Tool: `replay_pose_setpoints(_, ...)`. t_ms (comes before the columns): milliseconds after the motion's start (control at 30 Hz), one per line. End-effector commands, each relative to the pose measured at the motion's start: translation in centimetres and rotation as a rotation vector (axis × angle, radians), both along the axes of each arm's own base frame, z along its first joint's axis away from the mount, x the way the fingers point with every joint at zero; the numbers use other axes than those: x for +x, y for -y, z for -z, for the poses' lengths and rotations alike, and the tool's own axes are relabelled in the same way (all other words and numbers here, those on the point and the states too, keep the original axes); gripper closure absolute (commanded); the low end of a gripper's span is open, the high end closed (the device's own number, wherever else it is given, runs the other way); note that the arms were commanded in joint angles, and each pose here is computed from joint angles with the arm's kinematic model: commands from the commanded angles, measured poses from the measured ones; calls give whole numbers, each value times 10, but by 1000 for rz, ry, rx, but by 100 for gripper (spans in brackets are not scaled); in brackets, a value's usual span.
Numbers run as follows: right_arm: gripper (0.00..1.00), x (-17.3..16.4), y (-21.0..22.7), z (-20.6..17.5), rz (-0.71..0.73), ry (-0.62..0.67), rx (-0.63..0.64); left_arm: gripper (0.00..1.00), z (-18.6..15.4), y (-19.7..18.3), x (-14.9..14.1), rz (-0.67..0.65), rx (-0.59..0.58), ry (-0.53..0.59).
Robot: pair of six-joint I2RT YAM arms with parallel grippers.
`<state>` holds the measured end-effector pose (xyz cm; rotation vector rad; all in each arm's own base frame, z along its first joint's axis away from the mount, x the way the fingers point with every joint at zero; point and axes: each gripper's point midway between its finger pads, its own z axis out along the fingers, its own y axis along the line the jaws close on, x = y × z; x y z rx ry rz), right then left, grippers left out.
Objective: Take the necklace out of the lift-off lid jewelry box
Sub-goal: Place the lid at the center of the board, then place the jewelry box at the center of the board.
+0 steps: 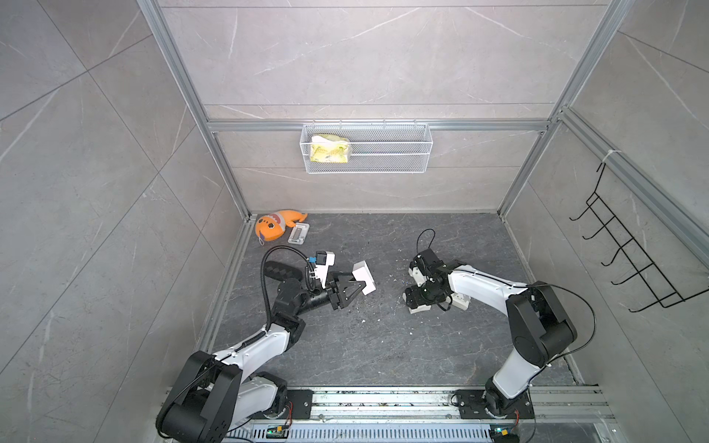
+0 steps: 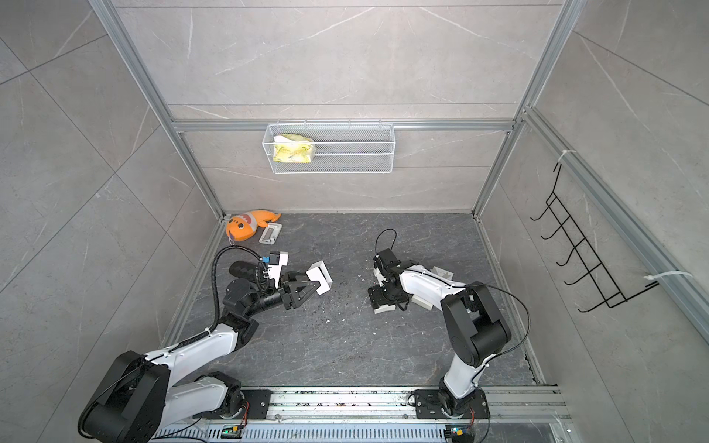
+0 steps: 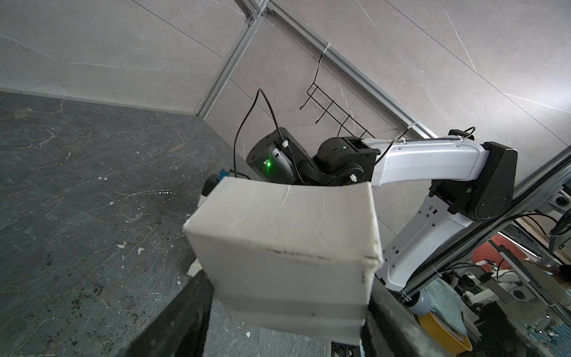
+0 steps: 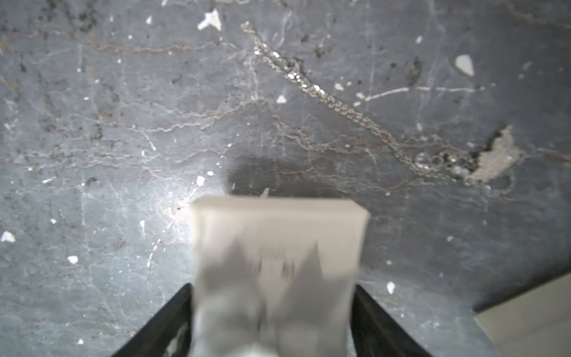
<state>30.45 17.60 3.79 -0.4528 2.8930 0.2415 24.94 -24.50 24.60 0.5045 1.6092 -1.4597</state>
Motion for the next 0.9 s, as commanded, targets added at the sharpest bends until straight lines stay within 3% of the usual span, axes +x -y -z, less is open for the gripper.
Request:
replay_pose_setpoints(0, 17, -2, -1, -13, -26, 16, -3, 41, -22, 0, -1, 15, -36, 80)
replay_pose_setpoints(133, 17, -1, -18, -42, -84, 48, 97, 41, -24, 2, -3, 34, -38, 86)
replay_pose_setpoints(233, 23, -12, -68, -91, -235, 94, 424, 40, -27, 4, -8, 69, -41, 98)
replay_pose_setpoints(300, 34, -19, -96, -133, -313, 128, 637, 40, -29, 6, -11, 98, -45, 106)
replay_pose_setpoints(433, 42, -24, -122, -195, -403, 195, 866, 40, -35, 7, -19, 146, -56, 129)
replay_pose_setpoints(633, 47, -26, -139, -235, -466, 241, 994, 40, -37, 9, -24, 172, -55, 145)
replay_pose_setpoints(867, 55, -34, -158, -245, -519, 237, 1054, 40, -41, 10, -28, 201, -55, 162)
